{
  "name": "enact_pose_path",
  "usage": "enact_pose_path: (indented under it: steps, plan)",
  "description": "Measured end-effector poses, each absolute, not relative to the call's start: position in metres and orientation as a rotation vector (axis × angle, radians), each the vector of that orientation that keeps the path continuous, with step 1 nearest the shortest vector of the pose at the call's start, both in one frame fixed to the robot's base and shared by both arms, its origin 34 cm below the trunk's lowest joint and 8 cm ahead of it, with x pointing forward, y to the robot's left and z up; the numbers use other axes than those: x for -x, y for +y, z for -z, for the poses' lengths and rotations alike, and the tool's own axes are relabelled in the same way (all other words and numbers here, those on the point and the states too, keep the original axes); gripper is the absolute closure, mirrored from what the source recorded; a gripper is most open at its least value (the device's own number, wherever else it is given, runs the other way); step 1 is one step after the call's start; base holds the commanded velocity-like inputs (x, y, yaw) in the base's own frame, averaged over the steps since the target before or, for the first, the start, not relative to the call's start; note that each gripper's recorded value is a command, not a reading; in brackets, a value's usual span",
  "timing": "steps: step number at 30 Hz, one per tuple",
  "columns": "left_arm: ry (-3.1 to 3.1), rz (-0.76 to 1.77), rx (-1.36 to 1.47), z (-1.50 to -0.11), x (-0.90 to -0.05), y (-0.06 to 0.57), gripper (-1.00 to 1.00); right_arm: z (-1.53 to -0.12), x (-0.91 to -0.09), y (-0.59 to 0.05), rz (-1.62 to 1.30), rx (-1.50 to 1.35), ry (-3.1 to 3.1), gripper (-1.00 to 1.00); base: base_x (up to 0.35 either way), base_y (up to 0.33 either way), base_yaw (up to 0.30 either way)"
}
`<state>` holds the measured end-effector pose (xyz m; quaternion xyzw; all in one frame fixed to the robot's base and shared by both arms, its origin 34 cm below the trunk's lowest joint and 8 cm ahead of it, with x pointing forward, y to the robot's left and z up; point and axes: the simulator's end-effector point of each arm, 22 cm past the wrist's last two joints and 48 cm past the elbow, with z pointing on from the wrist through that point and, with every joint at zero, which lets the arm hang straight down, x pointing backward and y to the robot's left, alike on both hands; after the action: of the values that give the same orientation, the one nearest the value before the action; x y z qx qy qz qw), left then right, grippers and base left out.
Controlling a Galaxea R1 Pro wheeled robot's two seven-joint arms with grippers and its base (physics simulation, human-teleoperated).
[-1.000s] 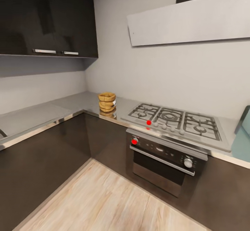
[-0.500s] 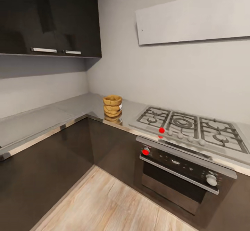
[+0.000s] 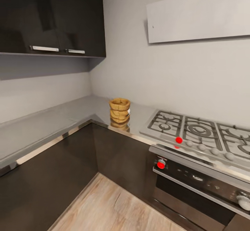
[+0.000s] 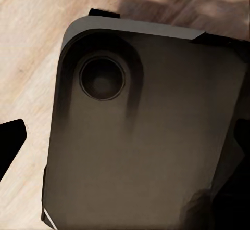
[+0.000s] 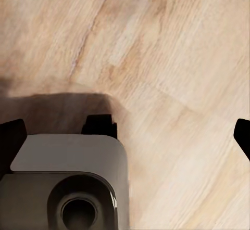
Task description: In the kitchen, take the popcorn bag from the countertop, put it into the microwave, and heat it until the popcorn is cooked so the cooked popcorn ends up inside the bag.
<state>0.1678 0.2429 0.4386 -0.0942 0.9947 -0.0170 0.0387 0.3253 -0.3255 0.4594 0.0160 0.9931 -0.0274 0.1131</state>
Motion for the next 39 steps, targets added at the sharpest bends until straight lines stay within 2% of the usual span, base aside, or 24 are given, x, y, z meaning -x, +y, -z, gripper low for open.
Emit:
enact_pose_path:
  steps: [12,17,31,39]
  plan:
    - [3.050,0.050,0.289,-0.439,-0.168,0.243,-1.00,-0.459,-0.325,-0.326,0.082,-0.049,2.913,-1.00,0.265,0.237,0.000]
    - [3.051,0.045,0.289,-0.438,-0.168,0.243,-1.00,-0.459,-0.326,-0.321,0.069,-0.046,2.913,-1.00,0.202,0.181,-0.148]
    - [3.046,0.043,0.295,-0.439,-0.170,0.244,-1.00,-0.459,-0.326,-0.322,0.072,-0.048,2.913,-1.00,0.017,0.013,-0.243]
    - [3.042,-0.060,0.379,-0.439,-0.168,0.258,-1.00,-0.460,-0.326,-0.327,0.081,-0.039,2.912,-1.00,0.000,0.000,-0.050]
